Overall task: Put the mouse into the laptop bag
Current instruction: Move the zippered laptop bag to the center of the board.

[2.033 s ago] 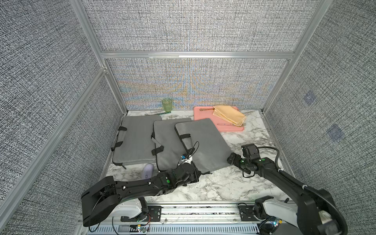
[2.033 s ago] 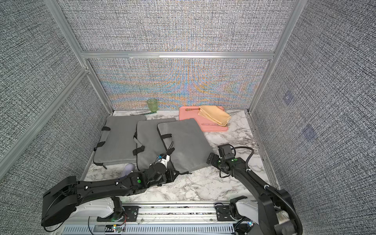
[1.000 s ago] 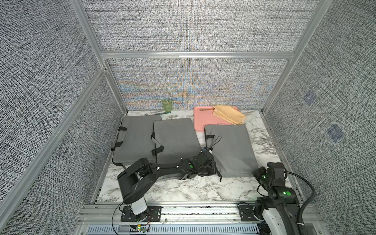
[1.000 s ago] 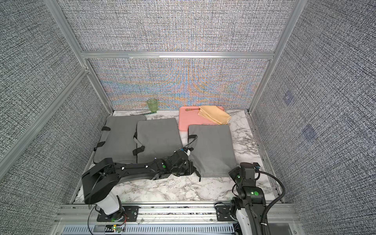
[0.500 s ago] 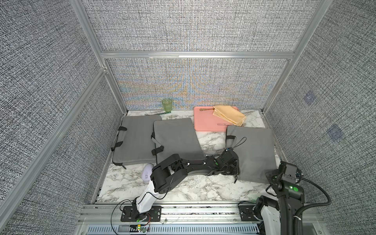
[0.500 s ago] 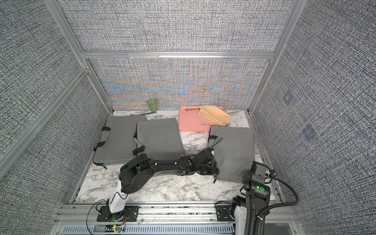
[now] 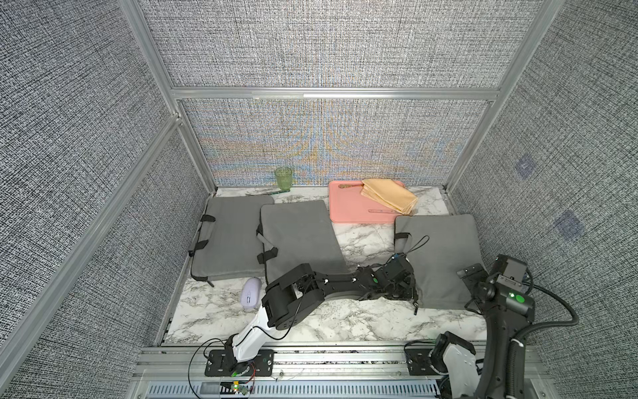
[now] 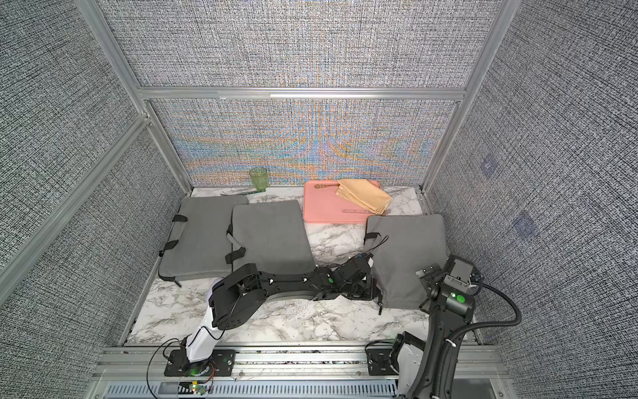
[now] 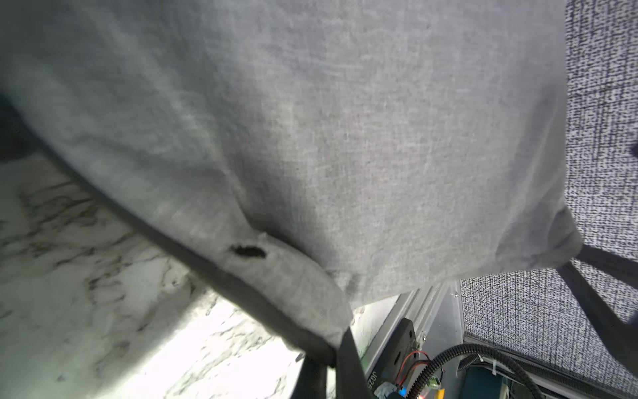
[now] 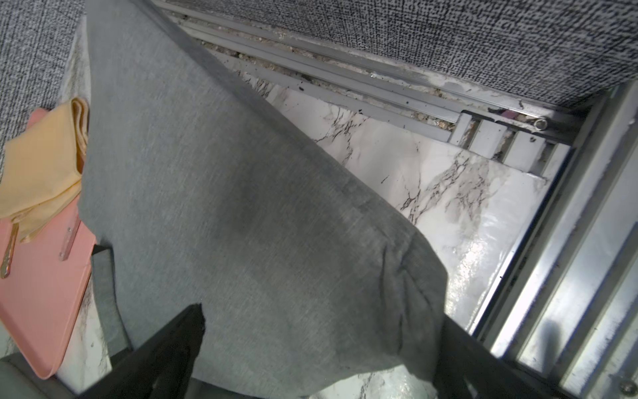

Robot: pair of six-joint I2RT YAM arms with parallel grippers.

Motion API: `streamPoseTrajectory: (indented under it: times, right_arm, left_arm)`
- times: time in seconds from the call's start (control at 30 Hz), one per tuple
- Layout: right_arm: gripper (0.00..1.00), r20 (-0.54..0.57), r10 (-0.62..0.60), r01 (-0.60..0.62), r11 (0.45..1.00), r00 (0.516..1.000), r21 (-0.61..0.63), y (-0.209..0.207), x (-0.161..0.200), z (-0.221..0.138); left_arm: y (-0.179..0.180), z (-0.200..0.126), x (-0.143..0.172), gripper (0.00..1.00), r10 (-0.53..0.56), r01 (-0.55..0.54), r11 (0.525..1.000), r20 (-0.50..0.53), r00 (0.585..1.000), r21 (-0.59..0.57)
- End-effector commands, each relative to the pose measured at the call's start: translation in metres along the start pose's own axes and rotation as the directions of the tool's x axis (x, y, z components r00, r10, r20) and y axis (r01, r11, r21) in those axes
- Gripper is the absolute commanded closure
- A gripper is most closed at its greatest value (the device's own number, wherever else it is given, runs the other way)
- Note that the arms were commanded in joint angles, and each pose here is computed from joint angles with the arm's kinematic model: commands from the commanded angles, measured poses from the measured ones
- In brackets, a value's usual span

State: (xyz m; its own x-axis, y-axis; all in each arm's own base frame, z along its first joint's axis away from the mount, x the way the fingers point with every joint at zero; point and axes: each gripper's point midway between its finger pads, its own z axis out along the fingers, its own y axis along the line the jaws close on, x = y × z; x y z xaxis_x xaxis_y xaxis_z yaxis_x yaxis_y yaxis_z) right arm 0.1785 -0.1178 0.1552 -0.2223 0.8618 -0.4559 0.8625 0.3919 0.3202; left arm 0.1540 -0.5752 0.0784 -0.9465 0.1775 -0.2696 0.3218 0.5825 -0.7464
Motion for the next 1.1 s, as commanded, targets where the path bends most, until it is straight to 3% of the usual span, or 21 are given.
streamPoseTrajectory:
  times: [0.0, 0.13, 0.27, 0.33, 0.37, 0.4, 0.47, 0.53, 0.6, 0.77, 0.87, 0.9, 0.93, 1.0, 1.07]
  right_arm:
    - [0.01, -0.02, 0.028, -0.029, 0.999, 0.999, -0.031, 0.01, -0.014, 0.0]
    - [0.01, -0.052, 0.047, -0.047, 0.999, 0.998, 0.004, 0.01, -0.039, 0.004]
    - [0.01, -0.05, -0.036, 0.032, 0.996, 0.998, -0.077, 0.034, -0.056, -0.007]
    - [0.01, -0.003, -0.023, 0.024, 0.999, 1.0, 0.023, 0.018, -0.067, -0.013]
    - [0.01, 0.0, -0.03, 0.03, 0.999, 1.0, 0.011, 0.021, -0.068, -0.017]
    - [0.01, -0.015, -0.043, 0.043, 0.998, 0.999, -0.042, 0.029, -0.064, -0.019]
    - [0.01, -0.045, -0.08, 0.07, 0.979, 0.996, -0.193, 0.055, -0.048, -0.019]
    - [0.01, -0.051, -0.112, 0.096, 0.965, 0.992, -0.245, 0.066, -0.037, -0.022]
    - [0.01, -0.079, -0.158, 0.131, 0.951, 0.984, -0.279, 0.071, -0.016, -0.017]
    - [0.01, -0.126, -0.331, 0.265, 0.891, 0.935, -0.369, 0.105, 0.042, -0.013]
    - [0.01, -0.127, -0.446, 0.35, 0.822, 0.886, -0.449, 0.132, 0.087, -0.011]
    - [0.01, -0.117, -0.484, 0.381, 0.796, 0.867, -0.47, 0.141, 0.101, -0.011]
    - [0.01, -0.102, -0.53, 0.42, 0.761, 0.842, -0.494, 0.152, 0.119, -0.012]
    - [0.01, -0.075, -0.615, 0.489, 0.688, 0.785, -0.537, 0.174, 0.156, -0.013]
    - [0.01, -0.052, -0.702, 0.549, 0.599, 0.71, -0.583, 0.2, 0.196, -0.014]
  left_arm:
    - [-0.027, -0.001, 0.003, 1.0, 0.044, -0.043, 0.993, -0.01, 0.999, 0.106]
    - [-0.03, 0.001, 0.003, 1.0, 0.044, -0.042, 0.992, -0.013, 0.999, 0.122]
    - [-0.036, 0.002, 0.004, 0.99, 0.058, -0.053, 0.988, -0.029, 0.998, 0.145]
    - [-0.034, 0.0, 0.003, 0.95, 0.056, -0.053, 0.99, -0.018, 0.998, 0.131]
    - [-0.034, -0.001, 0.002, 0.85, 0.06, -0.058, 0.99, -0.014, 0.998, 0.128]
    - [-0.034, -0.002, 0.001, 0.68, 0.061, -0.059, 0.991, -0.013, 0.998, 0.123]
    - [-0.038, -0.008, -0.002, 0.24, 0.074, -0.074, 0.99, 0.003, 0.997, 0.119]
    - [-0.041, -0.021, -0.009, 0.04, 0.091, -0.093, 0.99, 0.03, 0.995, 0.107]
    - [-0.04, -0.039, -0.019, 0.01, 0.109, -0.113, 0.991, 0.063, 0.992, 0.074]
    - [-0.032, -0.132, -0.064, 0.01, 0.15, -0.15, 0.989, 0.219, 0.964, -0.016]
    - [0.011, -0.207, -0.088, 0.01, 0.167, -0.109, 0.976, 0.331, 0.929, -0.187]
    - [0.034, -0.231, -0.093, 0.01, 0.173, -0.068, 0.959, 0.375, 0.911, -0.277]
    - [0.052, -0.274, -0.103, 0.01, 0.209, -0.024, 0.929, 0.47, 0.858, -0.37]
    - [0.1, -0.333, -0.106, 0.01, 0.259, 0.085, 0.844, 0.543, 0.799, -0.529]
    - [0.146, -0.378, -0.1, 0.01, 0.273, 0.203, 0.752, 0.577, 0.77, -0.627]
